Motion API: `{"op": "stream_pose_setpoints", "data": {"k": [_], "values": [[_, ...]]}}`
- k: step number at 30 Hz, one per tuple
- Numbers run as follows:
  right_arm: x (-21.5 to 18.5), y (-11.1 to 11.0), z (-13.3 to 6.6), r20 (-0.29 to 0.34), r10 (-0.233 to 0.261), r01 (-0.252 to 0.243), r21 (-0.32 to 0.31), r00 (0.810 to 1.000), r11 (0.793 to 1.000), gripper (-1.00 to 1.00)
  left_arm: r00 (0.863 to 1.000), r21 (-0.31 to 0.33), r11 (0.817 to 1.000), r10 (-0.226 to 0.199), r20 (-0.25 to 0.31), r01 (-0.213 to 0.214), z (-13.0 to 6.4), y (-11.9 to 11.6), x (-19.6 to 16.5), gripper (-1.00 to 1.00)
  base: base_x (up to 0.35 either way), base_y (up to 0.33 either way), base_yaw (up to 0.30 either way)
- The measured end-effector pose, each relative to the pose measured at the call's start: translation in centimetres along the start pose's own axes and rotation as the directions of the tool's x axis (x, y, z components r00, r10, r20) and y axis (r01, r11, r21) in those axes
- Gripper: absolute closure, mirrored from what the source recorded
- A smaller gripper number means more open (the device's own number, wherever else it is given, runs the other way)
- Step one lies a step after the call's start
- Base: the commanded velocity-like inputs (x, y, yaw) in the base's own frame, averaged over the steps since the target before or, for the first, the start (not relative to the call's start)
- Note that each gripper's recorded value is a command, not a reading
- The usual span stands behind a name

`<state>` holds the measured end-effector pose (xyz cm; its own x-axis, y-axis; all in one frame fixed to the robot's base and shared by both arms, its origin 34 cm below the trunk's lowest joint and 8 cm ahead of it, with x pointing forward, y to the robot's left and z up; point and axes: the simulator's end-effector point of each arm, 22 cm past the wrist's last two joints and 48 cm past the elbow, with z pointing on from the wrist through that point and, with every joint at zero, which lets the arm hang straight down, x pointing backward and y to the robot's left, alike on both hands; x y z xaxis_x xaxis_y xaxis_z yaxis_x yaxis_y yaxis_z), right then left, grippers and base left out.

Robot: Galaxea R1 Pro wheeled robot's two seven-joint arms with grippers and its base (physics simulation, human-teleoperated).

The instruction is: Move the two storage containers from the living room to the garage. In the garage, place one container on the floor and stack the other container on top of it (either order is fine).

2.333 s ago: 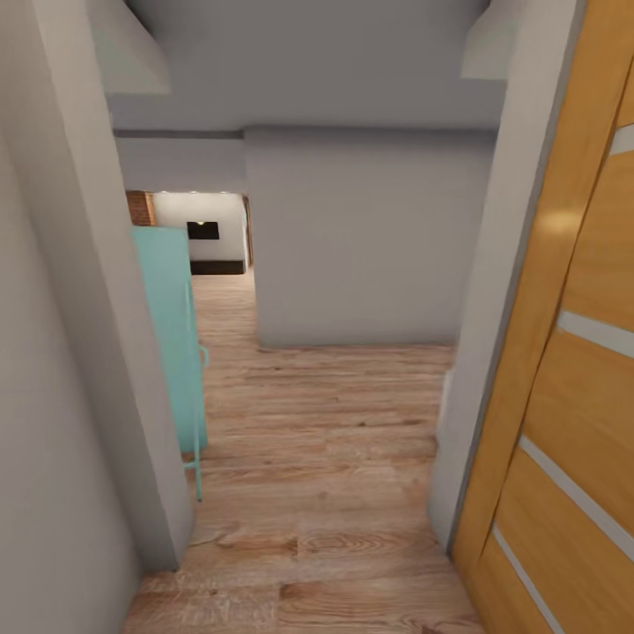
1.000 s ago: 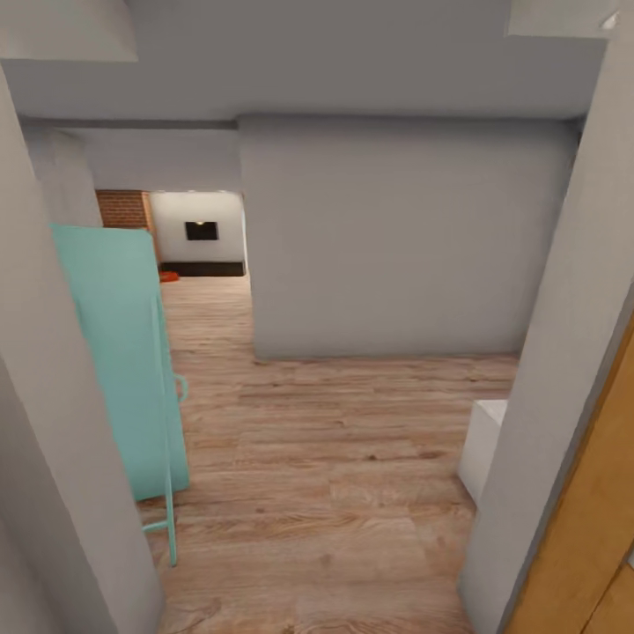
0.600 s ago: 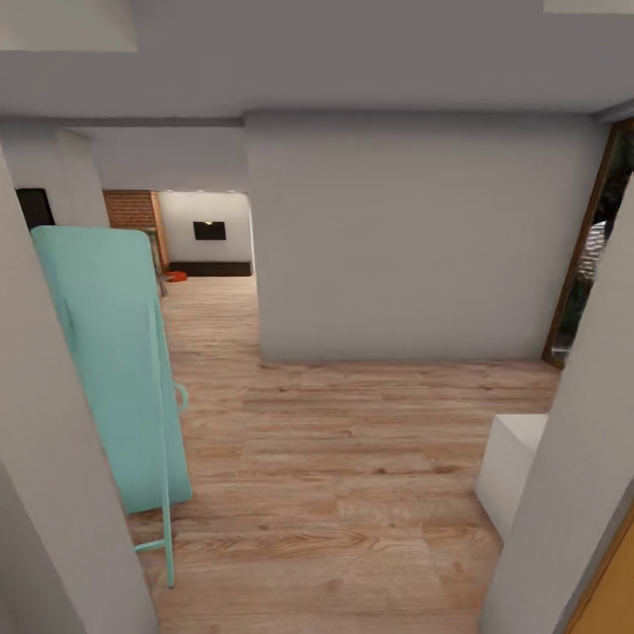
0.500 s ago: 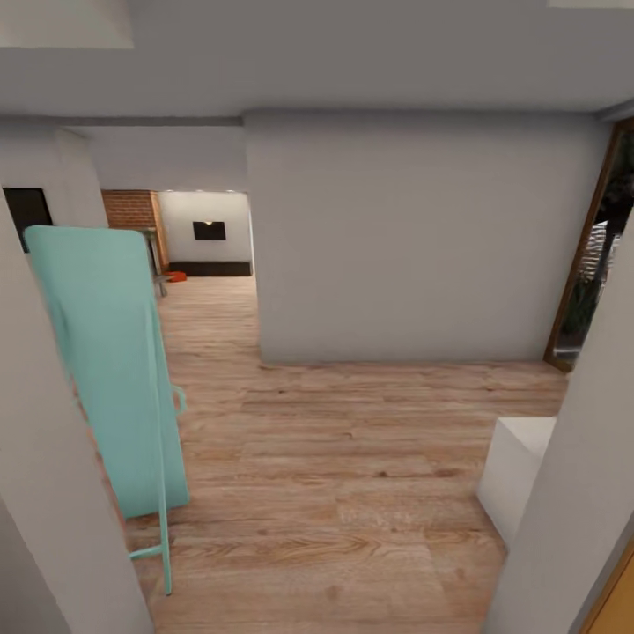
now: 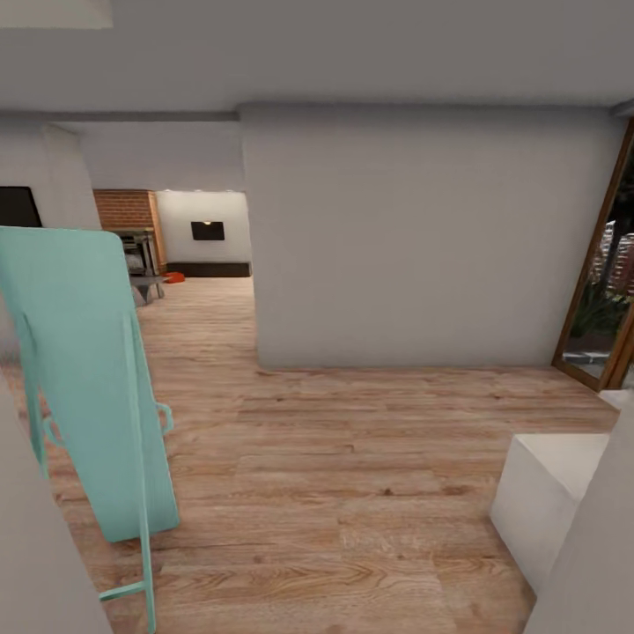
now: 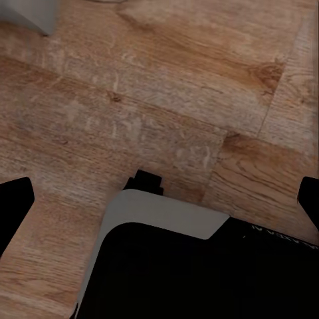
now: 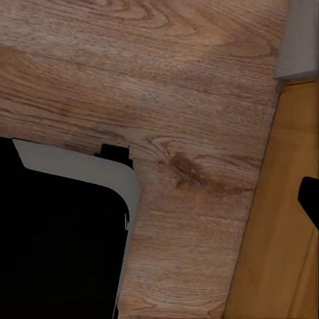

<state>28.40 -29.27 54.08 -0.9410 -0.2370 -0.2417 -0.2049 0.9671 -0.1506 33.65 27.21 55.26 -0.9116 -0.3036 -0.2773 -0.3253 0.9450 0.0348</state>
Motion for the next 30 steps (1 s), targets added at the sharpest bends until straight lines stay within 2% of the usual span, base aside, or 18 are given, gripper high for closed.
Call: {"op": "stream_pose_setpoints", "data": {"k": [15,30], "values": [[0.13,0.2,-0.01,-0.005,0.014,-0.014,-0.007,1.0,1.0,-1.0,1.0,0.001,1.0,0.001,0.0,-0.001,-0.01,-0.09,0.05,-1.0,0.323,0.0,0.0],[0.04,0.13,0.0,0.001,0.006,-0.006,-0.007,1.0,1.0,-1.0,1.0,0.001,1.0,0.0,0.0,0.0,-0.01,-0.11,0.05,-1.0,0.323,0.0,0.0]]}}
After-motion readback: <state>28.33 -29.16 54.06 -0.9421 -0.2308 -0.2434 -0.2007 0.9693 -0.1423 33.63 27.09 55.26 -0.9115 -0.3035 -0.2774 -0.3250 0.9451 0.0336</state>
